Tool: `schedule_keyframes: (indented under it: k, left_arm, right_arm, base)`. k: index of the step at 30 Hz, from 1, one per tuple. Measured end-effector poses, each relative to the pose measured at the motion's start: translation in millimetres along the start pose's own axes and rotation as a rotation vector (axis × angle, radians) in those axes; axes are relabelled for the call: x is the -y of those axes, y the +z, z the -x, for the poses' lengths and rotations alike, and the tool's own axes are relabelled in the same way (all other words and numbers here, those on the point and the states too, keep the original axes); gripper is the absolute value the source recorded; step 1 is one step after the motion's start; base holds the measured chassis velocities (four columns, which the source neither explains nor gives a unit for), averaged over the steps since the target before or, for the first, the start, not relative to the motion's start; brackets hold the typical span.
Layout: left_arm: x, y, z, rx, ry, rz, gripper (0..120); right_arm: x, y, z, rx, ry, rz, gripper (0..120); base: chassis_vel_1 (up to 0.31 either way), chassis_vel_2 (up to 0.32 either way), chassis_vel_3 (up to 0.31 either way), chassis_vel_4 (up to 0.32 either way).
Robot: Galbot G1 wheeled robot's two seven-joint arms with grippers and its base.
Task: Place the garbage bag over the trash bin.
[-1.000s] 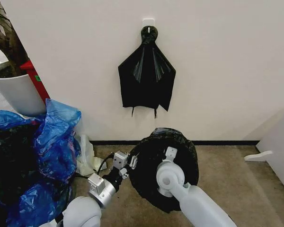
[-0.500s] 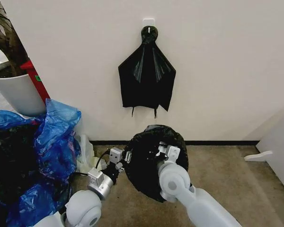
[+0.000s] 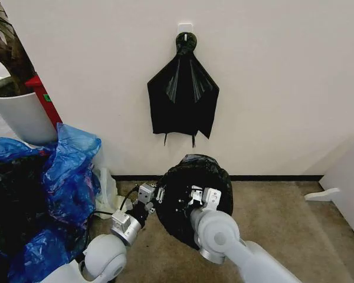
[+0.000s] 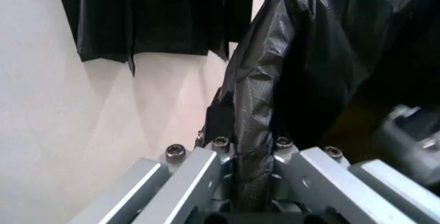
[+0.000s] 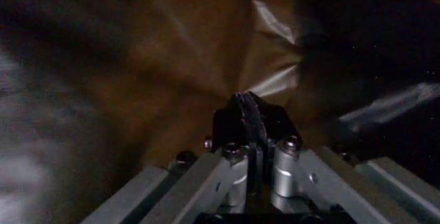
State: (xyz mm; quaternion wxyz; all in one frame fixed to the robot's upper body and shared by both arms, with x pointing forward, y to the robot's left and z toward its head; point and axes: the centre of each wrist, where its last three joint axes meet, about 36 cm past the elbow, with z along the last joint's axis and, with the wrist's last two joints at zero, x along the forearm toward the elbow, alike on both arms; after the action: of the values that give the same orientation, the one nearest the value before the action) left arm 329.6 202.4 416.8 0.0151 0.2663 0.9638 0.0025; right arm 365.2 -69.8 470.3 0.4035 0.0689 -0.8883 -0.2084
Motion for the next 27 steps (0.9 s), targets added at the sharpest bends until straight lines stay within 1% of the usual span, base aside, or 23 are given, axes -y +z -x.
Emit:
schedule_keyframes:
  k: [5,8,13,20,22,27]
  left_arm:
    - [0,-4,0,0.000,-0.006,-0.009,0]
    - [-2,-3,1,-0.005,-0.011,-0.007,0]
    - [-1,1,1,-0.015,-0.012,-0.006,0]
    - [4,4,-4,-0.022,0.026,0.006,0]
    - [5,5,-6,-0.018,0.044,0.019,0]
    - [6,5,-8,-0.013,0.056,0.026,0]
  right_arm:
    - [-1,-3,0,0.014,0.000,0.001,0]
    - [0,-15,-10,0.047,-0.014,0.001,0]
    - [1,-28,-13,0.083,-0.016,-0.005,0]
    - [3,-41,7,0.112,0.004,0.003,0]
    - [-1,-47,16,0.133,0.008,-0.007,0]
    - [-12,-56,31,0.145,0.011,-0.011,0]
  base:
    - [0.000,0.000,0.000,0.000]
    - [0.000,0.000,0.000,0.000]
    - [0.000,0.000,0.000,0.000]
    - [0.000,0.000,0.000,0.000]
    - [0.000,0.000,0.000,0.000]
    - [0.000,0.000,0.000,0.000]
